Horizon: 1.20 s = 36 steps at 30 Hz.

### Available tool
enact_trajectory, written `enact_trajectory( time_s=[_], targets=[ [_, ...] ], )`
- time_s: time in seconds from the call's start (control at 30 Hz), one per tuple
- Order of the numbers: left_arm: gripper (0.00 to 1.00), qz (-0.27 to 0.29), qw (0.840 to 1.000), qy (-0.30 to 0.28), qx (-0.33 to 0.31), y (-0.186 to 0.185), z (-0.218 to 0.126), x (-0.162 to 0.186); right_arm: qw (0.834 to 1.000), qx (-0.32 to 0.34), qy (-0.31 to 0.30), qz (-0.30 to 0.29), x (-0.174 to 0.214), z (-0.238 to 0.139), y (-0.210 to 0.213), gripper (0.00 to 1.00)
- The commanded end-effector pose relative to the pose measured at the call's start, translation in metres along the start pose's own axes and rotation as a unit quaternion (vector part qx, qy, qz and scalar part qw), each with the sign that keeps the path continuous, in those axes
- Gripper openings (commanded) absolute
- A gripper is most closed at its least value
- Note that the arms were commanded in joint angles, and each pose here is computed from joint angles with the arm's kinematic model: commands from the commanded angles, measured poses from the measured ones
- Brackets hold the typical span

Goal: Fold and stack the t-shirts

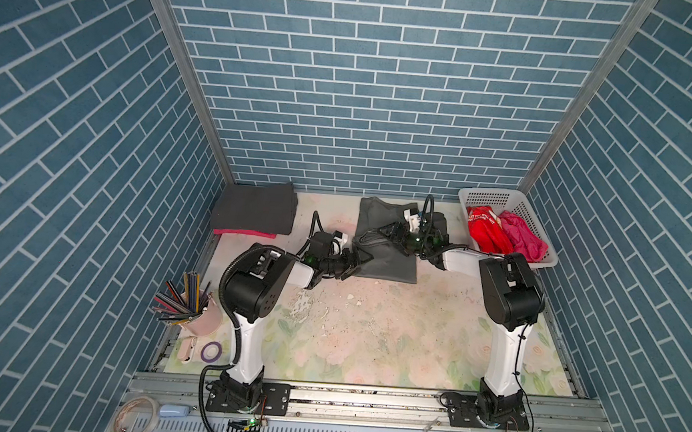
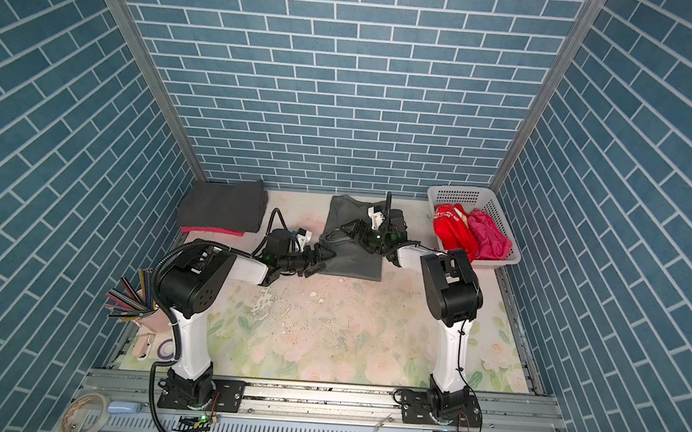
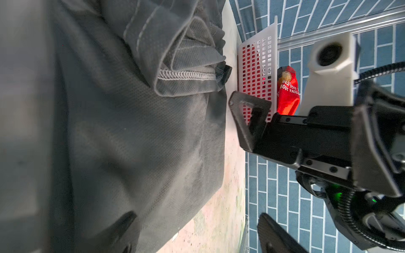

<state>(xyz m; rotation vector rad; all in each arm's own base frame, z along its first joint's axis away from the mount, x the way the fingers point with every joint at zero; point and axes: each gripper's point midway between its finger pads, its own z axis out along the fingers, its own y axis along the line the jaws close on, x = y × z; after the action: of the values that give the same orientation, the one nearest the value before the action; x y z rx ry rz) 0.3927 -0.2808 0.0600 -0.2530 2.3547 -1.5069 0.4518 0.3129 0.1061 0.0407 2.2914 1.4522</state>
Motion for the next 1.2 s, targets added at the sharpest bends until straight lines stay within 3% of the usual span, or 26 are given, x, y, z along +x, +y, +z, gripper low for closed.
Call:
enact_trajectory(
  time_s=[0.0, 0.37, 0.63, 0.93, 1.17],
  targets=[
    [0.87, -0.061, 0.995, 0.028, -0.073, 0.05, -0.007, 0.029, 1.0, -0.026, -0.005, 0.017, 0.0, 0.009, 0.004, 0.96],
    [0.87, -0.062, 0.994, 0.035, -0.08, 0.055, -0.006, 0.032, 0.998, -0.043, 0.011, 0.046, 0.005, 0.038, -0.013, 0.96],
    [0.87, -0.063, 0.993, 0.04, -0.087, 0.06, -0.006, 0.034, 0.998, -0.049, -0.016, 0.039, -0.053, 0.05, -0.013, 0.96],
    [0.87, -0.066, 0.993, 0.044, -0.09, 0.064, -0.006, 0.035, 0.997, -0.05, -0.058, 0.031, -0.118, 0.025, -0.012, 0.96],
    [0.87, -0.02, 0.994, 0.015, -0.107, 0.036, -0.012, 0.01, 0.997, -0.002, -0.067, -0.032, -0.098, -0.022, 0.014, 0.97]
  ],
)
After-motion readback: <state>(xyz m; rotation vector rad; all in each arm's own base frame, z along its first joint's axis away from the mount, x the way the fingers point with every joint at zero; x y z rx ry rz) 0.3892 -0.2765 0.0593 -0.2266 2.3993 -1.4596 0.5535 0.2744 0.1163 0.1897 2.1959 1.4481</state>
